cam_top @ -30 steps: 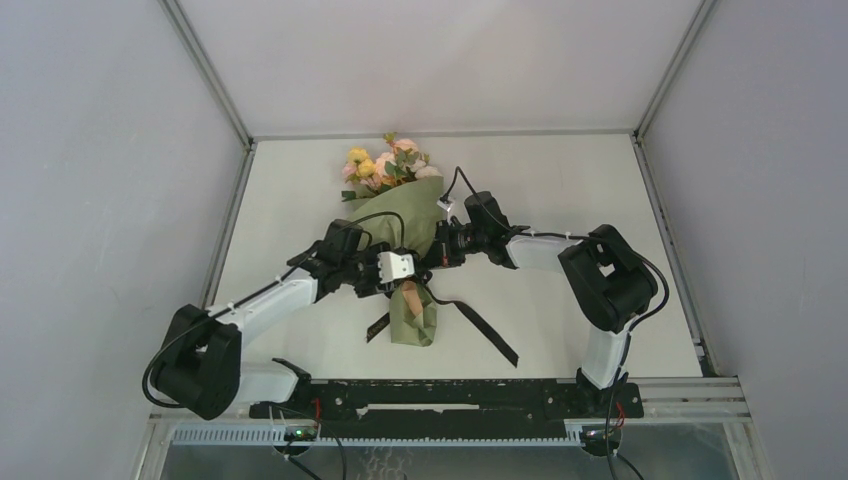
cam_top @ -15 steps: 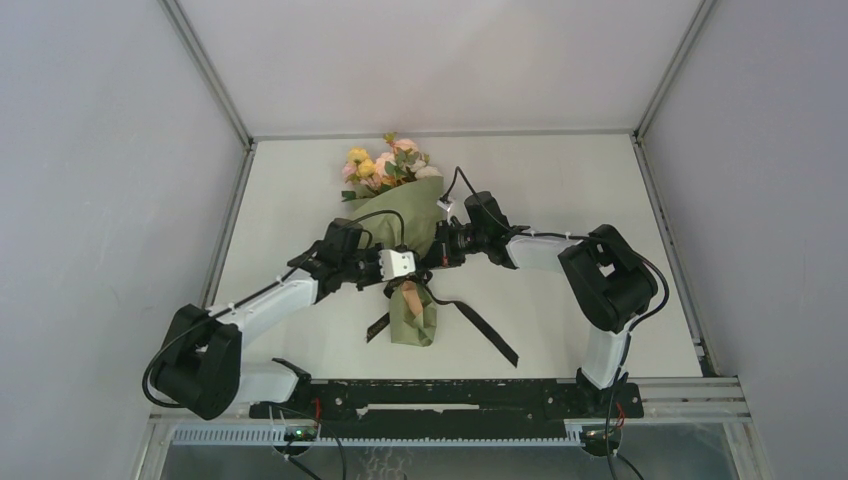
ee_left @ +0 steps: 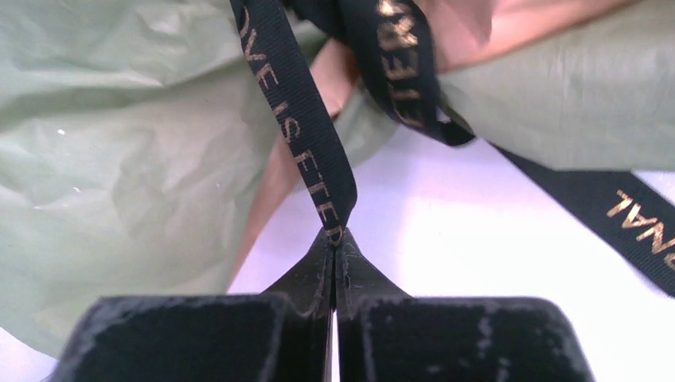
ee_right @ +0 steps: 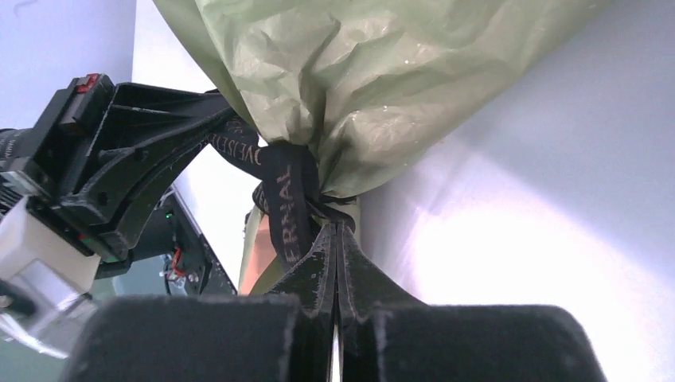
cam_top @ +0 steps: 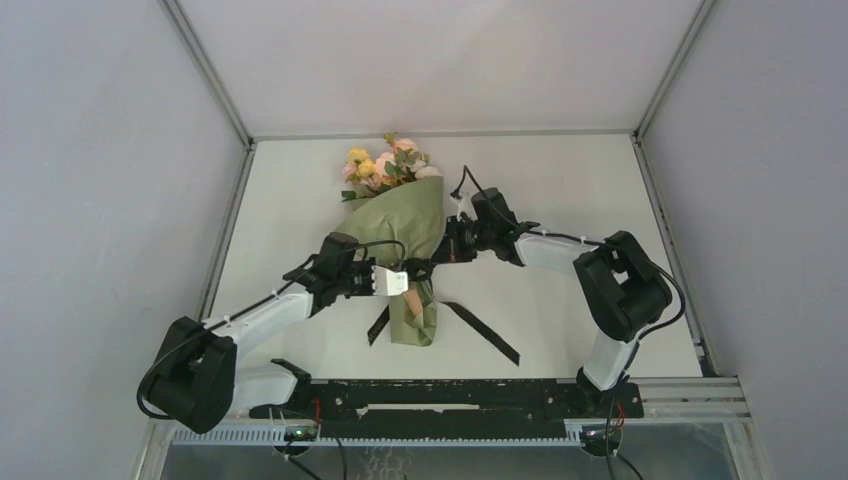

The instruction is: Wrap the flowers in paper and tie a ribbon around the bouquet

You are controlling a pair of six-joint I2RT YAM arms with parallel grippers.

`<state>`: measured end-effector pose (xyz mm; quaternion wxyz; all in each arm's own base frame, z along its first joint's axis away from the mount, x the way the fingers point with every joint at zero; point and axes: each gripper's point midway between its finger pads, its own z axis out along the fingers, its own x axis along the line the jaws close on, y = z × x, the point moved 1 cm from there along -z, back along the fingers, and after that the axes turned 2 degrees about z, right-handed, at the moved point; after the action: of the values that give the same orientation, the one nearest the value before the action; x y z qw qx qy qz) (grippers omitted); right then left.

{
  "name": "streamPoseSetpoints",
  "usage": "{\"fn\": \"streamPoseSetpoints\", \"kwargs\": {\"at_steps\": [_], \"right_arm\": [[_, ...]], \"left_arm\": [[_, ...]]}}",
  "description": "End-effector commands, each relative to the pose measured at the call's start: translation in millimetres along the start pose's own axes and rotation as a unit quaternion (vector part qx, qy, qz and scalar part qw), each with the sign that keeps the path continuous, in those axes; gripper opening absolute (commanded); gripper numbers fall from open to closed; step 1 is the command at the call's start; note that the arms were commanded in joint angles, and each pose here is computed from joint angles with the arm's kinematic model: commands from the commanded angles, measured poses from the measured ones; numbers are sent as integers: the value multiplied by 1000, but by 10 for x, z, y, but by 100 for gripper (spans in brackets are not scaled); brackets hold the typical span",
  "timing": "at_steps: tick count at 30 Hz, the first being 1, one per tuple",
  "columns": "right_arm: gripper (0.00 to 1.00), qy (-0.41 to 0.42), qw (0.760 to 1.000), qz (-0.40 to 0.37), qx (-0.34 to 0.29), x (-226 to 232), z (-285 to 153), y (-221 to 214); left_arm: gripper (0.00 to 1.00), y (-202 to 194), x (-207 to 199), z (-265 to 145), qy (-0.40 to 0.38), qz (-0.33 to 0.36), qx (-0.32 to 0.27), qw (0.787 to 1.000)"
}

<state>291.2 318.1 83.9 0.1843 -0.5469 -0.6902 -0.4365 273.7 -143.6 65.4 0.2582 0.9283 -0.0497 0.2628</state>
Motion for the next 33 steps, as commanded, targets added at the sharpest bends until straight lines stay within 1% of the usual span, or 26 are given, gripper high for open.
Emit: {"fn": "streamPoseSetpoints", "kwargs": {"at_steps": [1,3,9,11,15,19,21,27,30,33], "right_arm": [[0,-31,999,-32,-29,-1,-142,113],[0,-48,998,-28,-25,-37,-167,77],[0,-71,997,-19,-39,-169,-246,105],[0,-78,996,-14,-34,-225,-247,70],[0,-116,993,14,-3,-514,-247,-225],[0,-146,988,48,10,-764,-328,-474],[0,-166,984,55,12,-854,-378,-552],[0,-202,976,79,5,-1069,-542,-663],[0,-215,973,83,12,-1127,-580,-729],[0,-241,967,79,2,-1196,-677,-721]], "left_arm": [[0,-96,120,-107,36,42,26,998],[0,-100,120,-135,40,41,28,998],[0,-277,27,-217,38,34,57,997],[0,-329,11,-243,40,36,66,996],[0,-601,-84,-253,26,59,101,993],[0,-906,-195,-257,-5,135,135,982],[0,-983,-197,-269,-12,154,142,978],[0,-1128,-136,-319,-10,165,156,974],[0,-1175,-157,-333,-13,166,158,973],[0,-1183,-132,-353,-7,161,156,975]]}}
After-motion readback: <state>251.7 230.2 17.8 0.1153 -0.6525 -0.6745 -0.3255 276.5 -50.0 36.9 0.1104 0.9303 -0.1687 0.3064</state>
